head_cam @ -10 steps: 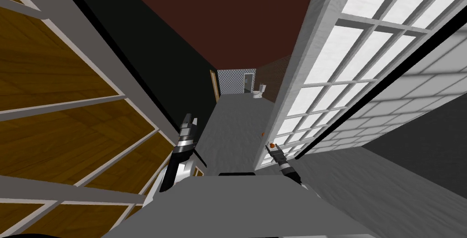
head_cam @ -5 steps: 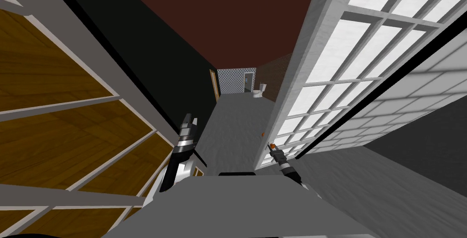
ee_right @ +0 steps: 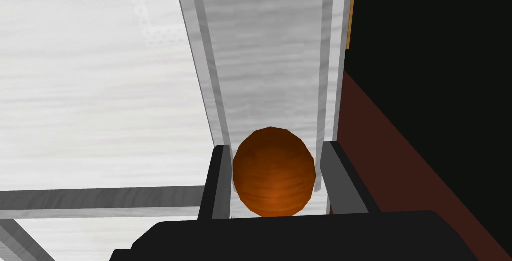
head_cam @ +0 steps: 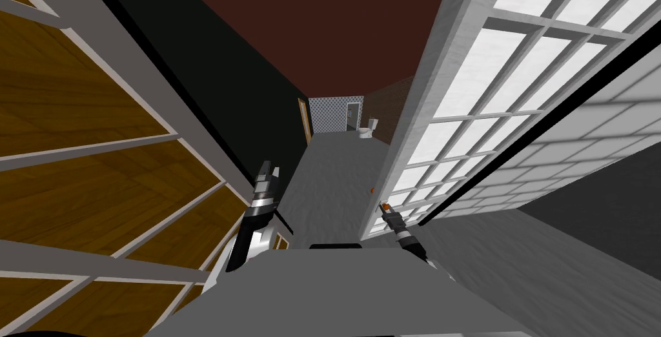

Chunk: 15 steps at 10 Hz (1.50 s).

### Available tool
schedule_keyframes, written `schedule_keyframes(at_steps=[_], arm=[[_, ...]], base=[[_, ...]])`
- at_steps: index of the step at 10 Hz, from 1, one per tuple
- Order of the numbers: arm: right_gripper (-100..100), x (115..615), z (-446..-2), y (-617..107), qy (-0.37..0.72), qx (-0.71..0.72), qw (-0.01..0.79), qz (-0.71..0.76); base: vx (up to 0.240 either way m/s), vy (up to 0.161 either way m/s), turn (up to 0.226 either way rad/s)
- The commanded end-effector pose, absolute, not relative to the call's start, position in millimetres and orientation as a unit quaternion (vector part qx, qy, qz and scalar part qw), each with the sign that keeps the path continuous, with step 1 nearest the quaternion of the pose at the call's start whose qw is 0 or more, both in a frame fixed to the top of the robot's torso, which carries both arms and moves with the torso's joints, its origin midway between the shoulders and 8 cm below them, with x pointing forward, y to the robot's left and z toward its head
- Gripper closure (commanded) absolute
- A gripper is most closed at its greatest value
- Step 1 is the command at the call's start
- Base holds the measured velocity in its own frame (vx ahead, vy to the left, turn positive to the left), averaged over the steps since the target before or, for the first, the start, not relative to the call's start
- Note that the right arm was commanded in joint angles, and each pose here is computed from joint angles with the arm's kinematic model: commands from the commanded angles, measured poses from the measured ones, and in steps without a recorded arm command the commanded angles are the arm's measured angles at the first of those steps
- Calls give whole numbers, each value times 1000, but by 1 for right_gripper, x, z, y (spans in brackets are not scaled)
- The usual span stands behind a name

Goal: Pull the door open

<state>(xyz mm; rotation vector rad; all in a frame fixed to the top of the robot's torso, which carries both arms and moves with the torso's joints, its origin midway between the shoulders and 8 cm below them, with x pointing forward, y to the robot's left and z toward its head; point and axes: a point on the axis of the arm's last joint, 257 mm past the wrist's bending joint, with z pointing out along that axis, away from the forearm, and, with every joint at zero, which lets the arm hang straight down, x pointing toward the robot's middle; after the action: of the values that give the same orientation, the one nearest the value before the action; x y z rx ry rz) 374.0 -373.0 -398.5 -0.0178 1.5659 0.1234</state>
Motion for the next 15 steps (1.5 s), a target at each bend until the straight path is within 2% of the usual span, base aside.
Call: schedule_keyframes(at_steps=[1,15], arm=[[100,375,-397,-372,702,7,708,69],[100,385,-388,-379,671,166,695,198]], base=[[-29,-21,45],[-41,-25,65]])
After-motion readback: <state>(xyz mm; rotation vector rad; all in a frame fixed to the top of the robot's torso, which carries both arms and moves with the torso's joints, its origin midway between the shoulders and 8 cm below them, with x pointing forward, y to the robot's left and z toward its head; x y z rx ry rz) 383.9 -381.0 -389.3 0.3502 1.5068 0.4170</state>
